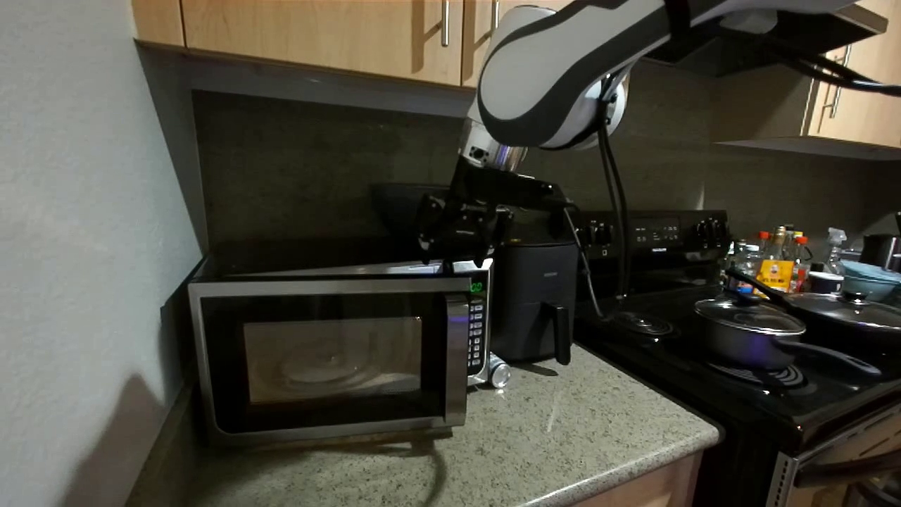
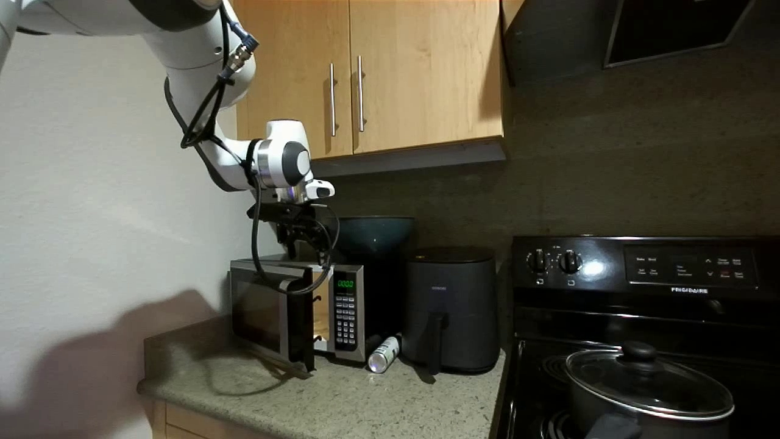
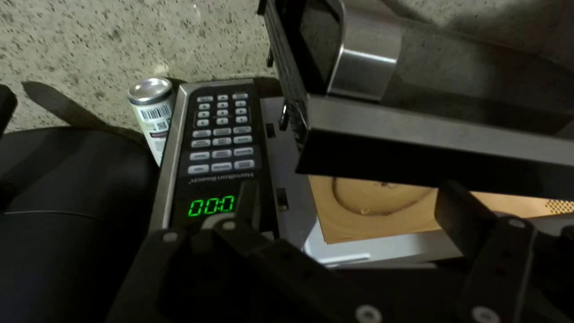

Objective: Open the microwave door, place the blue bowl inside the microwave

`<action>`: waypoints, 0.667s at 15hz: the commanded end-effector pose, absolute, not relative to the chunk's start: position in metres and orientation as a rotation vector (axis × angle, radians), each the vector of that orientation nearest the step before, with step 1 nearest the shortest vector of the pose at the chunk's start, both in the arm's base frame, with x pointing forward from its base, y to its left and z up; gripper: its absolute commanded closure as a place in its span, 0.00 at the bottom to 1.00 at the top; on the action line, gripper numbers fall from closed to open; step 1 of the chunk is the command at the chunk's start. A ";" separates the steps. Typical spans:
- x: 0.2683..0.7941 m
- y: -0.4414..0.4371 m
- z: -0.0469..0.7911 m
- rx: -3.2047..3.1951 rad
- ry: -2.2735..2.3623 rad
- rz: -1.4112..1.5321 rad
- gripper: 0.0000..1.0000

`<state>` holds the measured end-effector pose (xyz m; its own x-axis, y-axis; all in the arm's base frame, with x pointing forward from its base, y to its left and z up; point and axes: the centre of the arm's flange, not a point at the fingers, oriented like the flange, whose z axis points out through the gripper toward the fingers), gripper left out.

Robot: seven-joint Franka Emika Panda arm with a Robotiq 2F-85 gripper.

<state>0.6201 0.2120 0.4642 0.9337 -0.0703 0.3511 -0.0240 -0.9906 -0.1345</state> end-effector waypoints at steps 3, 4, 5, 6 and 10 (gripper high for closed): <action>0.616 0.219 0.480 -3.052 0.083 -0.380 0.00; 0.616 0.219 0.479 -3.046 0.061 -0.417 0.00; 0.615 0.218 0.475 -3.028 0.073 -0.413 0.00; 0.616 0.219 0.477 -3.027 0.071 -0.417 0.00; 0.615 0.220 0.477 -3.031 0.086 -0.376 0.00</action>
